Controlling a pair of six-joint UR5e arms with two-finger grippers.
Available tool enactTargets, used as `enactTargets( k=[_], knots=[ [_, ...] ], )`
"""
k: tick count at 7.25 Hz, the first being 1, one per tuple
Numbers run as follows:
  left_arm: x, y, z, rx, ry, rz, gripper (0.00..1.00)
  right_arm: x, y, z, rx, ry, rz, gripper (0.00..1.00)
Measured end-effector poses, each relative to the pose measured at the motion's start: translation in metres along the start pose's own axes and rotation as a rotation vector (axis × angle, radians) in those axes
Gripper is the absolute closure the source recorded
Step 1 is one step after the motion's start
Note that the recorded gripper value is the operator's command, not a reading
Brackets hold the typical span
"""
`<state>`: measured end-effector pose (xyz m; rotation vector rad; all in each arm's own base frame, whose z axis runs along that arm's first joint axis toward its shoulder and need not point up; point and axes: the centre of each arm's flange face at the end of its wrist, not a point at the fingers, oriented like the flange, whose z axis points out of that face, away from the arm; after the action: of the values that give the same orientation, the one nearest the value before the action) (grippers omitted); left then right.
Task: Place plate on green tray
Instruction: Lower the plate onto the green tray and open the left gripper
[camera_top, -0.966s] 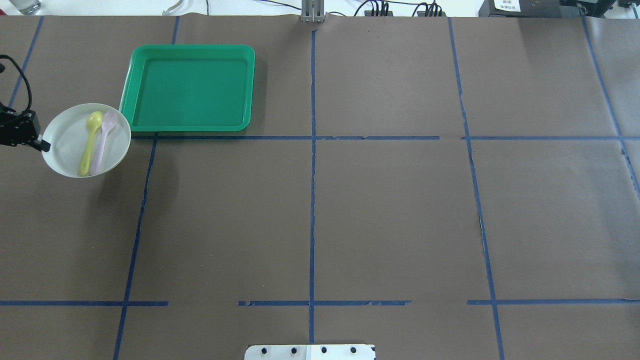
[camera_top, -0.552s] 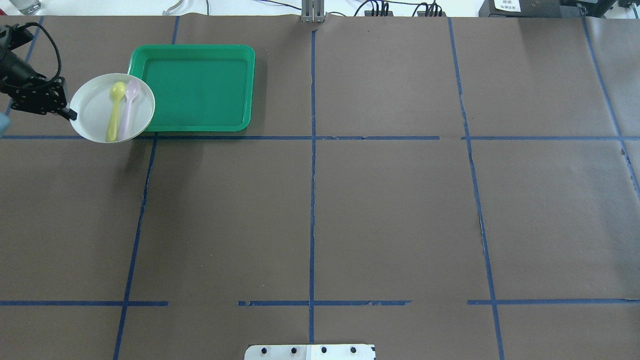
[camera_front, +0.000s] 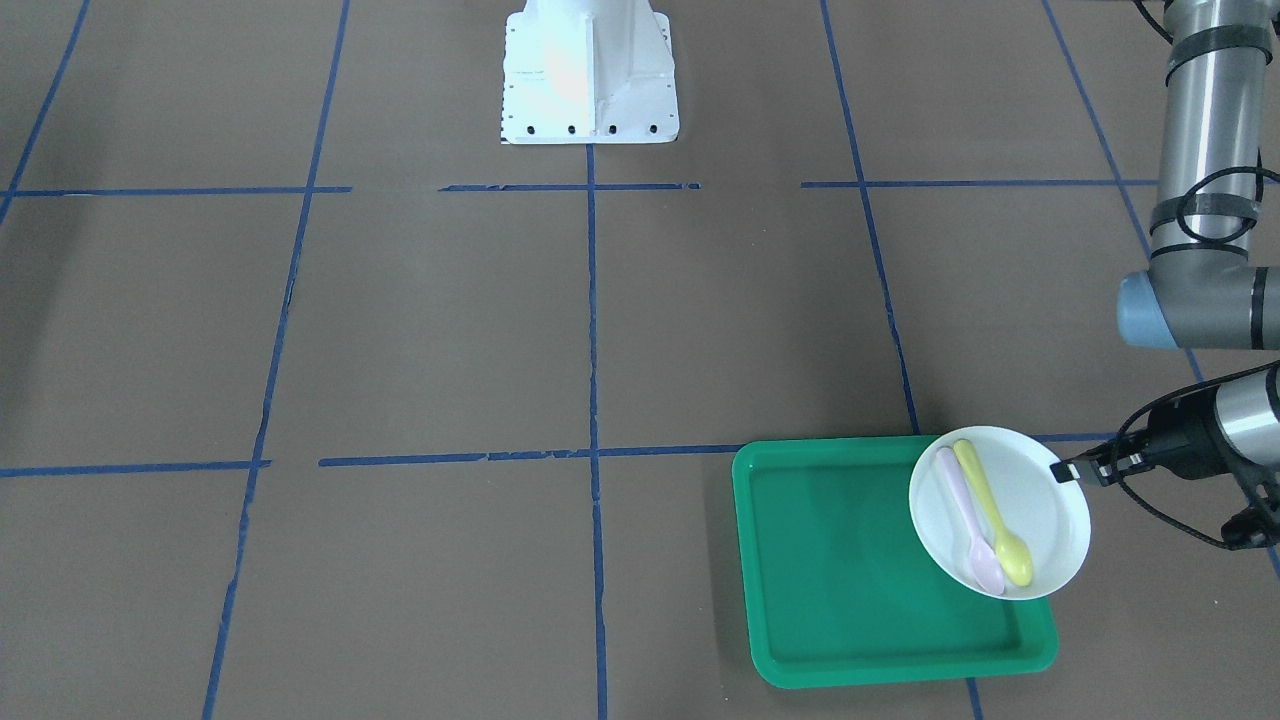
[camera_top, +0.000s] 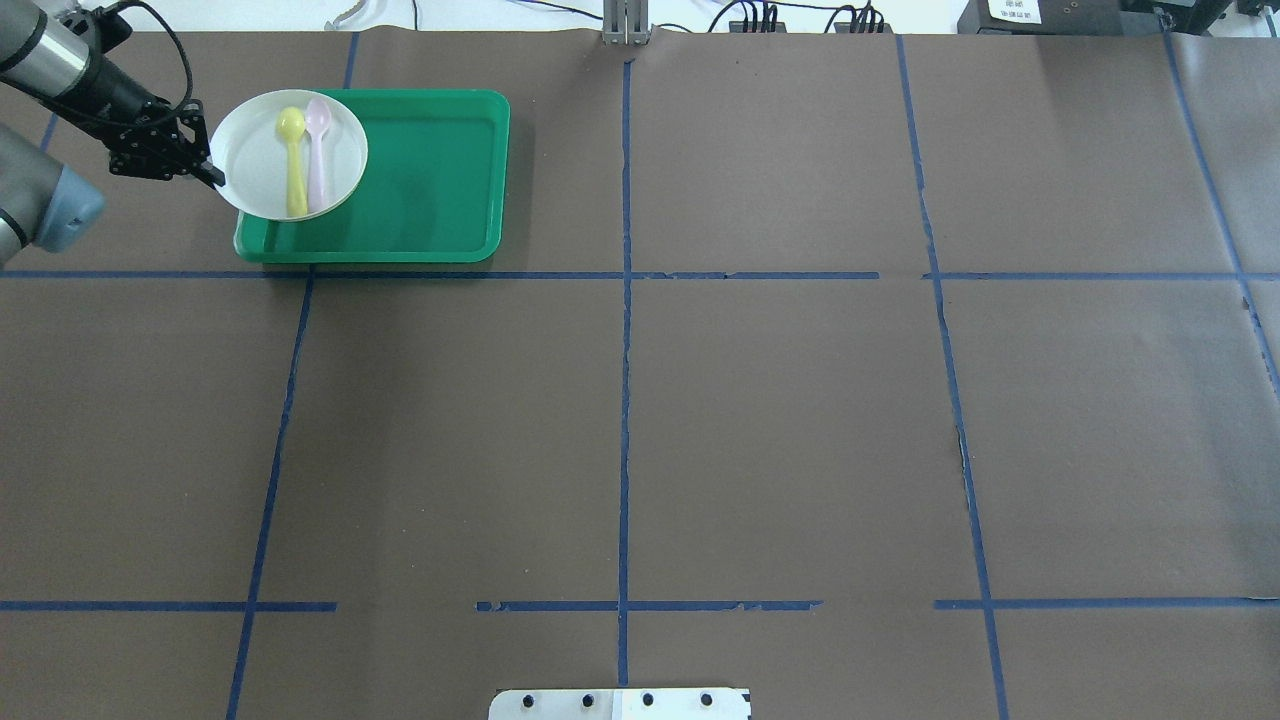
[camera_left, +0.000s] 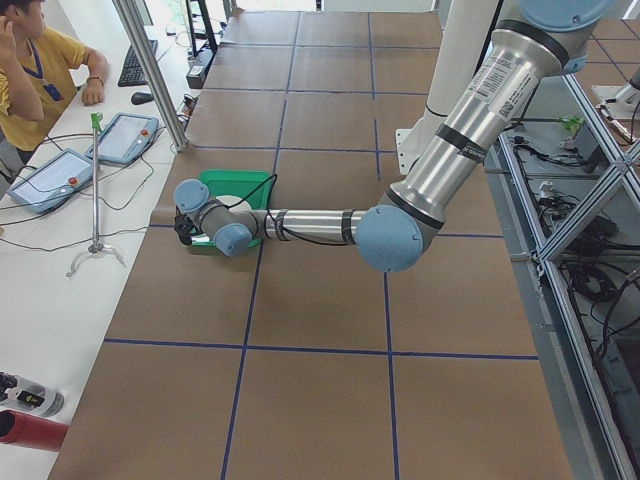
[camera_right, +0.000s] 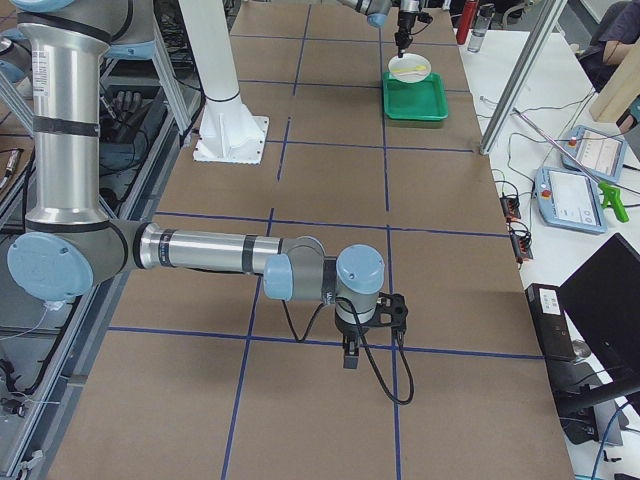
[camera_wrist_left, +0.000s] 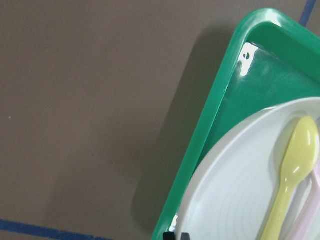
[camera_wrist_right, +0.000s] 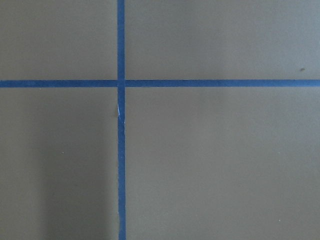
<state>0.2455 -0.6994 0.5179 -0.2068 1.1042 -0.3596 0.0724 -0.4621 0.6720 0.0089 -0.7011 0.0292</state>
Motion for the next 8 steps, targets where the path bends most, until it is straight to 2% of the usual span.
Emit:
enactTargets(
  k=[2,3,4,5,8],
  knots=[
    [0.035,0.019,0.04,0.046,0.016,-0.026,1.0,0.0,0.0,0.0,0.0,0.0,0.0,0.0],
    [0.043,0.025,0.049,0.051,0.023,-0.032,0.65,0.0,0.0,0.0,0.0,0.0,0.0,0.0],
    [0.047,0.027,0.052,0.054,0.026,-0.034,0.39,0.0,0.0,0.0,0.0,0.0,0.0,0.0],
    [0.048,0.028,0.054,0.055,0.027,-0.033,0.0,0.0,0.0,0.0,0.0,0.0,0.0,0.0],
    [0.028,0.028,0.052,0.061,0.014,-0.036,0.0,0.0,0.0,0.0,0.0,0.0,0.0,0.0]
  ],
)
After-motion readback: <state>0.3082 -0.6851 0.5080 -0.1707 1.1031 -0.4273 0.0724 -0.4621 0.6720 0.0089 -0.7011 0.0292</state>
